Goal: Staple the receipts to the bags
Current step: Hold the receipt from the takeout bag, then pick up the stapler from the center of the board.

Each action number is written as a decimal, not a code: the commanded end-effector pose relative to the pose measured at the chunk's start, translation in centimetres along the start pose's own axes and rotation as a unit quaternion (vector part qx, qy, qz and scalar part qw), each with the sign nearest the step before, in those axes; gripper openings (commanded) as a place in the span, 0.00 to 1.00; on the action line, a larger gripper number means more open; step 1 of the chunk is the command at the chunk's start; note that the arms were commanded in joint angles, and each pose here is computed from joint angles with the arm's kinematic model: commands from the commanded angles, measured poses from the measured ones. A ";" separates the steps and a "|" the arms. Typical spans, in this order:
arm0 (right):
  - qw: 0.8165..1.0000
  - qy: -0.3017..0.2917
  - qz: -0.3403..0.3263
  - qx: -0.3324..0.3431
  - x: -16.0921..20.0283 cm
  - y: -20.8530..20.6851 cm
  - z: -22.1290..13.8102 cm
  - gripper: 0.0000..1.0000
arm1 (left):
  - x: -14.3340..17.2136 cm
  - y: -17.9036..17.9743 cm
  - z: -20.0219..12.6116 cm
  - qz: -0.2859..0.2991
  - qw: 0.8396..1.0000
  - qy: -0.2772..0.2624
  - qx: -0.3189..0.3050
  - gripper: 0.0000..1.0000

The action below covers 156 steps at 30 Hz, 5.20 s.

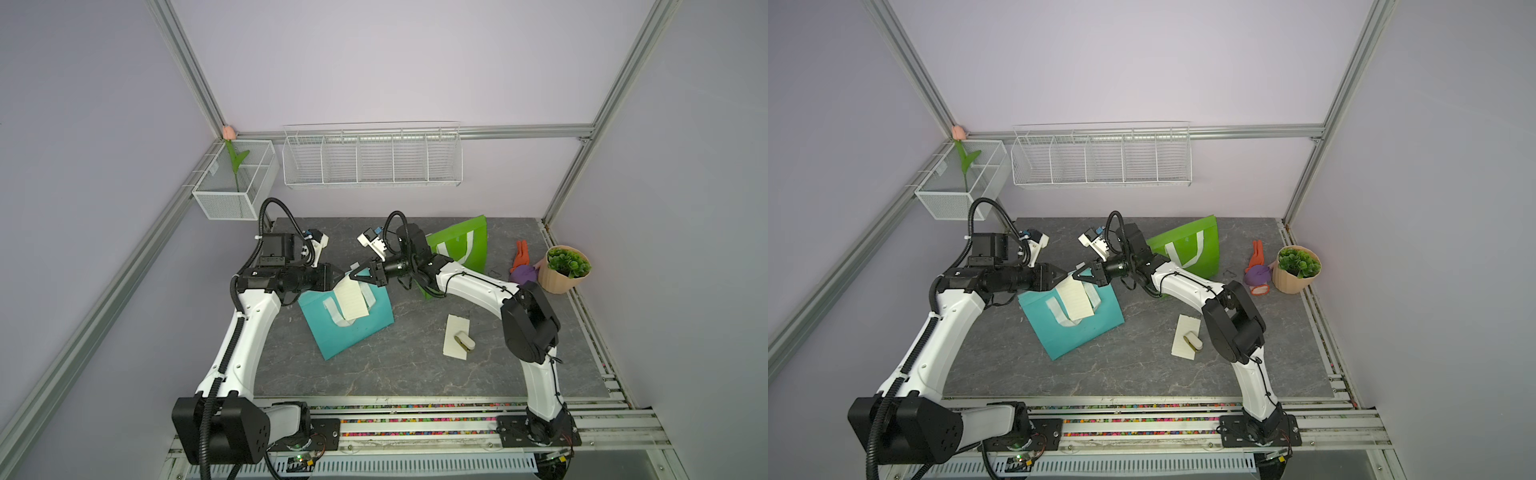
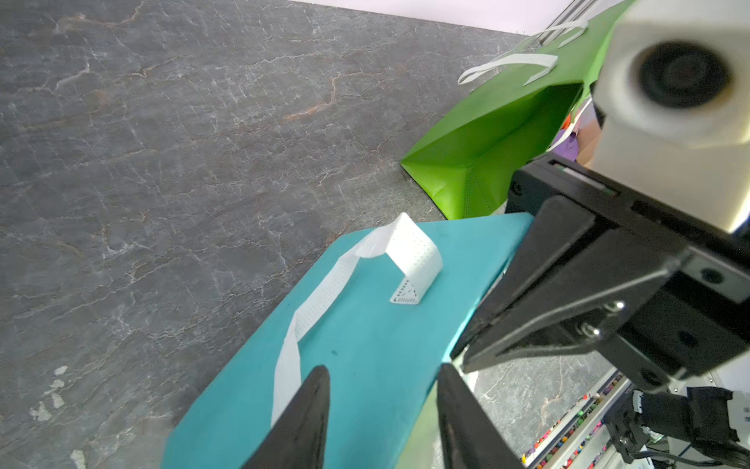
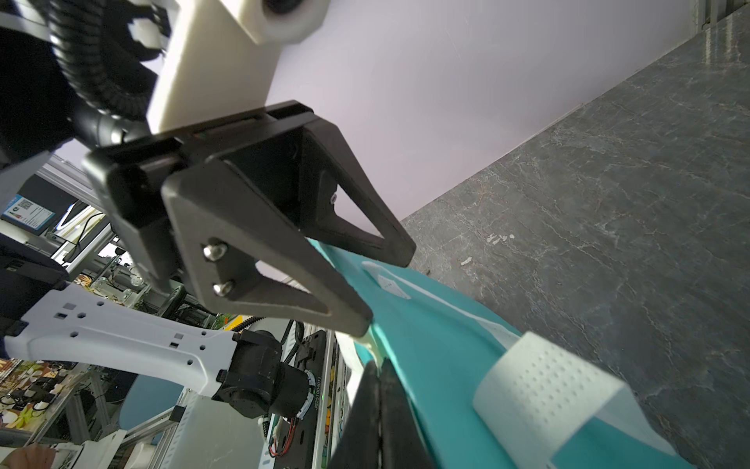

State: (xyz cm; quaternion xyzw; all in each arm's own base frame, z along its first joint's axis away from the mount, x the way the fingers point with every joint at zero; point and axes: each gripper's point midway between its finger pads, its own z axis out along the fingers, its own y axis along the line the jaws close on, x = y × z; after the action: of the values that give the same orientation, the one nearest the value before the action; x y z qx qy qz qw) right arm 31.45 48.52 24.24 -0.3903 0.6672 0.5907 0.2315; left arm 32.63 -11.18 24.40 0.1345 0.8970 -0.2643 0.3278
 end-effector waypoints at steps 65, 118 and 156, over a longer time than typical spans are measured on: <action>0.997 0.061 -0.046 0.005 0.2 0.2 0.8 0.07 | 2.2 -0.3 0.2 -0.001 1.000 0.017 -0.009 0.24; 0.909 0.053 -0.002 0.413 4.5 -0.7 -14.4 0.89 | 2.3 -5.1 1.2 0.067 0.995 0.049 0.050 0.00; 0.724 0.306 0.201 0.585 29.1 -6.1 -25.9 0.66 | 3.8 -8.1 3.1 0.112 0.986 0.090 0.090 0.00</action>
State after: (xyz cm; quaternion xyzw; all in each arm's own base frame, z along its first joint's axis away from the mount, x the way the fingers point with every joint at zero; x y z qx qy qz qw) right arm 24.13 17.03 4.21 -0.2025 0.9740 -0.0276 0.0975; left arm 28.94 -19.68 23.26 0.2747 0.8735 -0.3018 0.2656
